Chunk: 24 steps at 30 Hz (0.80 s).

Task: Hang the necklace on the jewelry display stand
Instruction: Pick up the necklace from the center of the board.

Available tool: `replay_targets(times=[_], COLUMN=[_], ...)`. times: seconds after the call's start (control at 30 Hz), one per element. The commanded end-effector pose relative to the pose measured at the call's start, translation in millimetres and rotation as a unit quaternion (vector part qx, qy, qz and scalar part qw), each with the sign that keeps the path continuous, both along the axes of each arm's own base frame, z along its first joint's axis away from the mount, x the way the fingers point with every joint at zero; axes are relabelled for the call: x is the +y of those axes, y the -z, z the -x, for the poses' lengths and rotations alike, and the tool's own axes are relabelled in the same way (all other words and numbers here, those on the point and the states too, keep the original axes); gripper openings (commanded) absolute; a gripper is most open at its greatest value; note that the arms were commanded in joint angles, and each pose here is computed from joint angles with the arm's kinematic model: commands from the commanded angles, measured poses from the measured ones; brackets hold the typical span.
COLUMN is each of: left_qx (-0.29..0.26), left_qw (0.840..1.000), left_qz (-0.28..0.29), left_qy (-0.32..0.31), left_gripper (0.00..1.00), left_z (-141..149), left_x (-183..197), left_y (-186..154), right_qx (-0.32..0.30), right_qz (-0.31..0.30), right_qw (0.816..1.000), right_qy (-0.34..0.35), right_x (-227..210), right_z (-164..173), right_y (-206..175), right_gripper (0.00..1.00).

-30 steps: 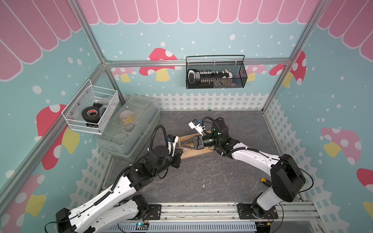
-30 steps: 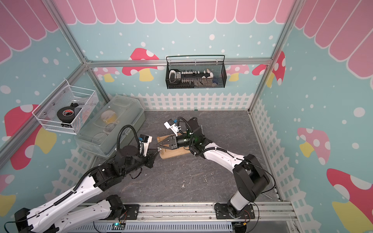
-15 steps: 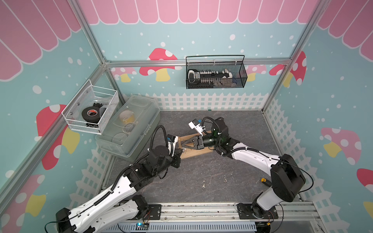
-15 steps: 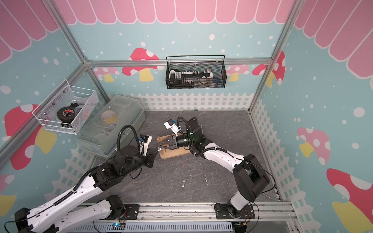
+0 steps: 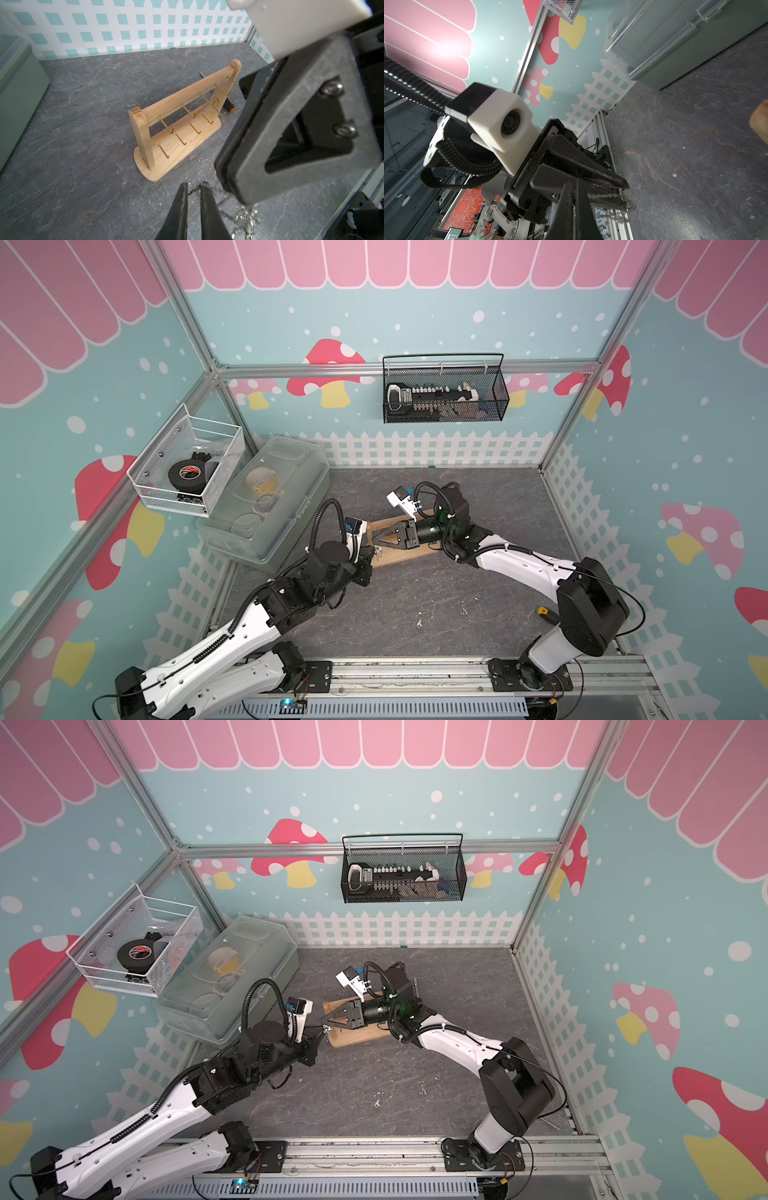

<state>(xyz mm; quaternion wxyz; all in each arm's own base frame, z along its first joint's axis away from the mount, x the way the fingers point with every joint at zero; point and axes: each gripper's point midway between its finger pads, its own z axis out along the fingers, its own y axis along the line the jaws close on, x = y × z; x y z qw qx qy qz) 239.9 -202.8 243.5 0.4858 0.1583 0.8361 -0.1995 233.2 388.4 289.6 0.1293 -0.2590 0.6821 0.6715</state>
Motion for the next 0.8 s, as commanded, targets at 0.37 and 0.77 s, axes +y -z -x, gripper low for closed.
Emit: replay_targets(times=[0.37,0.77], left_qx=[-0.026,-0.031], left_qw=[1.000,0.999], left_qz=[0.003,0.028], left_qy=[-0.008,-0.016], left_gripper=[0.15,0.17], left_z=[-6,-7], left_x=[-4,-5], left_y=[-3,1], right_qx=[0.001,0.000], right_qz=[-0.017,-0.028], right_qw=[1.000,0.999], right_qy=[-0.011,-0.014], right_x=[9,8], right_z=[2,3], right_y=[-10,-17], right_gripper=[0.00,0.00])
